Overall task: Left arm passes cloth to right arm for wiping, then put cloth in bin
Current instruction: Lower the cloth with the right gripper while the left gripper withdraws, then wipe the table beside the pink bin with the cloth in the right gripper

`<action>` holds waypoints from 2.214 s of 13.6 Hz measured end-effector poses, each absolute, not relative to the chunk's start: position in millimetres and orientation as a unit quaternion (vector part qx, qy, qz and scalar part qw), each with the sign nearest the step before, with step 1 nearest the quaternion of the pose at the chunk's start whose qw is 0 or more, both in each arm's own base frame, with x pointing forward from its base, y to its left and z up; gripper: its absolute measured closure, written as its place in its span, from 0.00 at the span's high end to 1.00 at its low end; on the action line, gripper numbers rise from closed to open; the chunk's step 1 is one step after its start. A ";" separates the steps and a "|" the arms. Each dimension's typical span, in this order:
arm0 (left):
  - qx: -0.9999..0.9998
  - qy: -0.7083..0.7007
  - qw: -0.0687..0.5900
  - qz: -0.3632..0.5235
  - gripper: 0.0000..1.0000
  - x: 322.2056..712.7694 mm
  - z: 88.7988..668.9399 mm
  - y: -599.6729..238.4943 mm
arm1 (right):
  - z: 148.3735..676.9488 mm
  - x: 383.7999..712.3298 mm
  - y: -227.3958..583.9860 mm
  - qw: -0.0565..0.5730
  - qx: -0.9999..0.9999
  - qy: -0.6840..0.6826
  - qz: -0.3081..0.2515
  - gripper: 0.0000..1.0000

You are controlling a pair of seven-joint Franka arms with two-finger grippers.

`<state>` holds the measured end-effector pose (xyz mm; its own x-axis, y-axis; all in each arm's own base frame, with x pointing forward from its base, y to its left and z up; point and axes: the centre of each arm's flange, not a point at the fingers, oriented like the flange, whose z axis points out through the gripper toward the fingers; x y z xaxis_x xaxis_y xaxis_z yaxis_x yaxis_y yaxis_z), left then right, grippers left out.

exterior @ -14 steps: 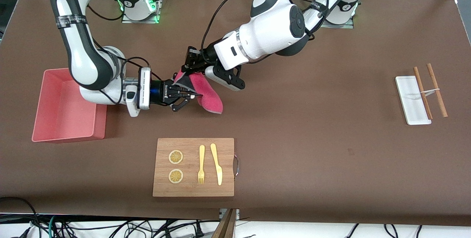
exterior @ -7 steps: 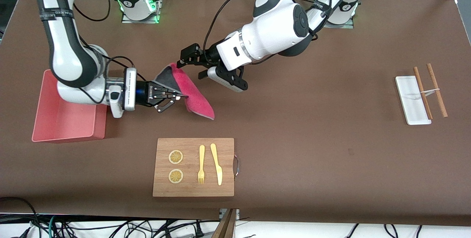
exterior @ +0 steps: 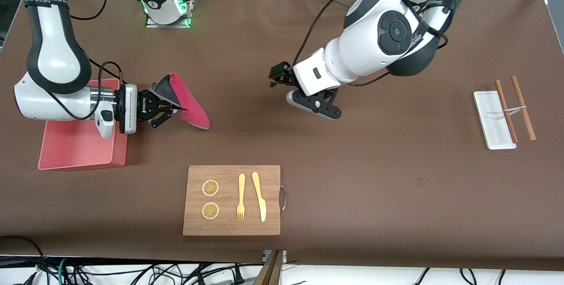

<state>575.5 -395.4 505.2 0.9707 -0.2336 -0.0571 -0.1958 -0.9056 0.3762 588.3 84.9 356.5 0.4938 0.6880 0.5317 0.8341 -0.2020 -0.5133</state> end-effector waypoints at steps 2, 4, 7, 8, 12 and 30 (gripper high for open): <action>0.986 -0.115 0.108 -0.053 1.00 584.0 498.1 -362.9 | 352.0 587.6 71.3 0.339 -0.823 -0.456 -0.027 0.02; 0.993 -0.098 0.042 -0.050 1.00 600.3 499.5 -314.5 | 347.5 588.3 61.7 0.280 -0.872 -0.401 0.027 0.02; 0.998 -0.044 -0.017 -0.042 1.00 622.6 522.9 -225.2 | 343.6 587.4 70.5 0.200 -0.929 -0.298 0.091 0.02; 0.998 -0.032 -0.024 -0.039 1.00 626.0 533.7 -198.1 | 342.3 587.5 78.9 0.174 -0.943 -0.263 0.102 0.02; 0.998 -0.025 -0.047 -0.031 1.00 617.3 570.7 -119.2 | 305.1 579.2 102.3 0.103 -0.980 -0.141 0.091 0.02; 0.999 0.006 -0.014 -0.036 1.00 550.6 552.7 -49.9 | 207.0 556.4 206.8 0.066 -0.996 -0.006 0.053 0.02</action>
<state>550.6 -49.9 552.7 0.9974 0.0125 -0.0708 0.0105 -0.9995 -0.0291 556.4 206.8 207.0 0.9944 0.0193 -0.1042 0.0053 -0.9911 -0.1331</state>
